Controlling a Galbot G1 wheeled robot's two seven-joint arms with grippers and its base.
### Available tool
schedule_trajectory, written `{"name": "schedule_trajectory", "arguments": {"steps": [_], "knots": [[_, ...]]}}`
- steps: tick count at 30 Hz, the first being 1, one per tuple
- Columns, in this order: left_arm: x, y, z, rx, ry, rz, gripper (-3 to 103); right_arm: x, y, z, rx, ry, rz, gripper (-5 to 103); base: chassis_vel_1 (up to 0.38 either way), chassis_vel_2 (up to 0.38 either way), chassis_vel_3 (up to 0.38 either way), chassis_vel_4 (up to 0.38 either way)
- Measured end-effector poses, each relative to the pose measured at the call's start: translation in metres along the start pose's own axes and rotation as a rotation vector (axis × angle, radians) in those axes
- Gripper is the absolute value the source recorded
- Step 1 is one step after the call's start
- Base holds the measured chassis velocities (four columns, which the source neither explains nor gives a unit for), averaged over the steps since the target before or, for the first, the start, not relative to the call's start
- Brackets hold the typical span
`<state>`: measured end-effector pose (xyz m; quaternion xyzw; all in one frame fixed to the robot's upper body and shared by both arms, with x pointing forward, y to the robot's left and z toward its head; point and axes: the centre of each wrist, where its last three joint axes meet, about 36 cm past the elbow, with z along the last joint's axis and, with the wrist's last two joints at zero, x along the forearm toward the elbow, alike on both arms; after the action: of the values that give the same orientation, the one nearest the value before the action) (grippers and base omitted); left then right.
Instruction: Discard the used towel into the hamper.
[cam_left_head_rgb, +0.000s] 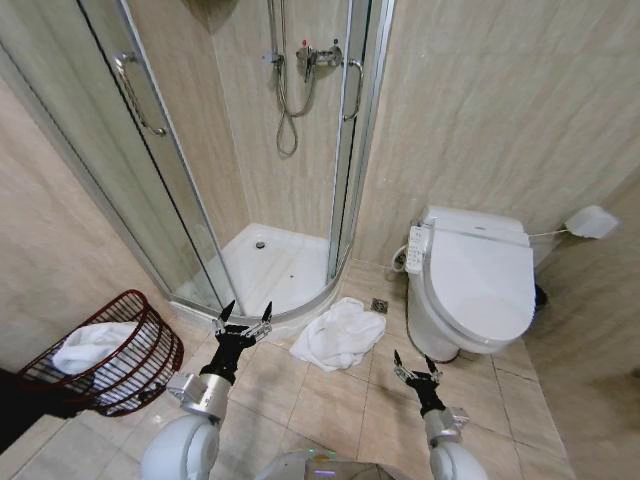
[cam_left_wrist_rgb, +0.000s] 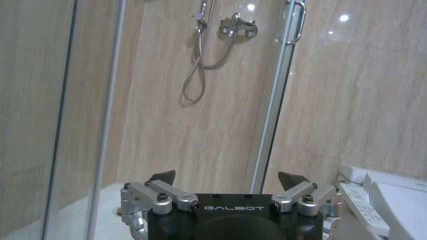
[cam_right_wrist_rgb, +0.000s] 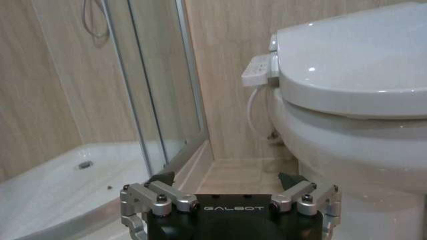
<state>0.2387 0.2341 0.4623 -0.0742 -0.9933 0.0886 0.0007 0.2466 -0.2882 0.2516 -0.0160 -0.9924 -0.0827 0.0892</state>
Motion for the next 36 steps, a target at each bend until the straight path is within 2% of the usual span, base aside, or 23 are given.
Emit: {"name": "schedule_trajectory", "arguments": {"steps": [3, 20, 26, 36], "knots": [[0.0, 0.0, 0.0, 0.0, 0.0, 0.0, 100, 0.0, -0.002, 0.005, -0.004, -0.031, 0.006, 100, 0.0, 0.0, 0.0, 0.0], [0.0, 0.0, 0.0, 0.0, 0.0, 0.0, 100, 0.003, -0.008, 0.016, 0.042, -0.059, 0.012, 100, 0.0, 0.0, 0.0, 0.0], [0.0, 0.0, 0.0, 0.0, 0.0, 0.0, 100, 0.004, -0.006, 0.016, 0.012, -0.066, -0.003, 100, 0.0, 0.0, 0.0, 0.0], [0.0, 0.0, 0.0, 0.0, 0.0, 0.0, 100, 0.006, -0.006, 0.015, 0.004, -0.064, -0.003, 100, 0.0, 0.0, 0.0, 0.0]]}}
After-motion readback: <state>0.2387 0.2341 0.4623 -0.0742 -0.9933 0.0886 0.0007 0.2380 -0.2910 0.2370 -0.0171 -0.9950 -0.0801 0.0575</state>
